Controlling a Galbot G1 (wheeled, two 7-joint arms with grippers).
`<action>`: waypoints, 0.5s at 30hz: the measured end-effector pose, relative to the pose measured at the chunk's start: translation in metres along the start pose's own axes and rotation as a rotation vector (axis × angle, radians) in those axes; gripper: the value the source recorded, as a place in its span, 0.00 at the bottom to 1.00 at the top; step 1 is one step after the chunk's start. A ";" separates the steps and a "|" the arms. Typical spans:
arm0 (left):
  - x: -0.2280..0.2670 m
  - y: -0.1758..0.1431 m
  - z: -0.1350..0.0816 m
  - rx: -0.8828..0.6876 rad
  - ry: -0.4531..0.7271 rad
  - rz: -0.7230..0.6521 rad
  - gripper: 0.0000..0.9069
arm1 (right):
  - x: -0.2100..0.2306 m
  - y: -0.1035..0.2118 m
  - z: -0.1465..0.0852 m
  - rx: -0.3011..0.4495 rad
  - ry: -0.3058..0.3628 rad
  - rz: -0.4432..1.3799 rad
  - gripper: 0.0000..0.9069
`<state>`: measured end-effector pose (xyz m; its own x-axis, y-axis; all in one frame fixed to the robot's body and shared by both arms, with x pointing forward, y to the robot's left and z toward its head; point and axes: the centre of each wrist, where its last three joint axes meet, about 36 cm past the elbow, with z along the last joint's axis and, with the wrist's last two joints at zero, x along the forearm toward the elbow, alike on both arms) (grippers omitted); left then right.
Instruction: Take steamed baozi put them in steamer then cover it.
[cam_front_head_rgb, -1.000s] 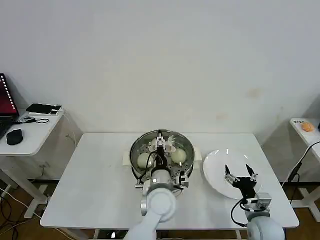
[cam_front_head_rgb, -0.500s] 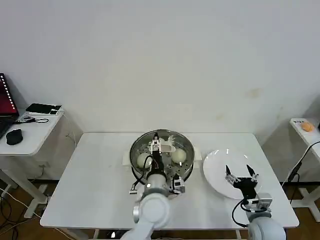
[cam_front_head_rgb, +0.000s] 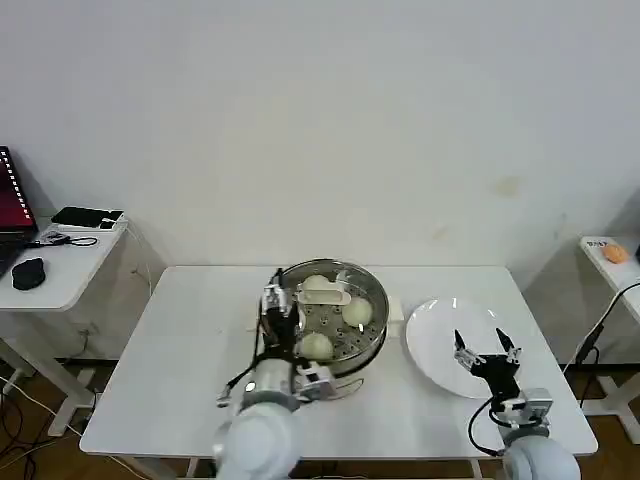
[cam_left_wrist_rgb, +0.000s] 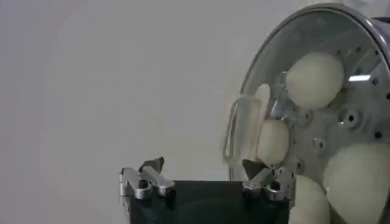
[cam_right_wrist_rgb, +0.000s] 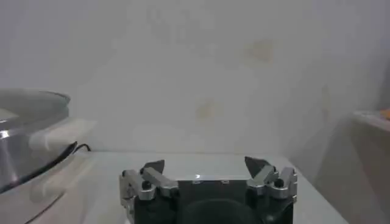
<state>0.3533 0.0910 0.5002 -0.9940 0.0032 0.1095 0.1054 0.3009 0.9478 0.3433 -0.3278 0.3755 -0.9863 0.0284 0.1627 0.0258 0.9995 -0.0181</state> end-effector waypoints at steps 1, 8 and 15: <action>0.002 0.004 0.008 0.021 0.000 -0.006 1.00 | 0.000 0.000 0.000 -0.003 0.000 -0.002 1.00; 0.000 0.024 0.085 0.223 -0.003 -0.020 1.00 | -0.001 0.008 0.002 -0.026 0.002 -0.041 1.00; -0.003 0.003 0.166 0.500 -0.015 0.043 1.00 | -0.006 0.014 0.001 -0.051 -0.002 -0.080 1.00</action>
<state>0.3515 0.2498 0.4531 -0.9897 0.0383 0.1376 0.1228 0.7202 0.6828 0.3496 -0.3140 0.3733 -0.9859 -0.0512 0.1594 -0.0446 0.9980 0.0446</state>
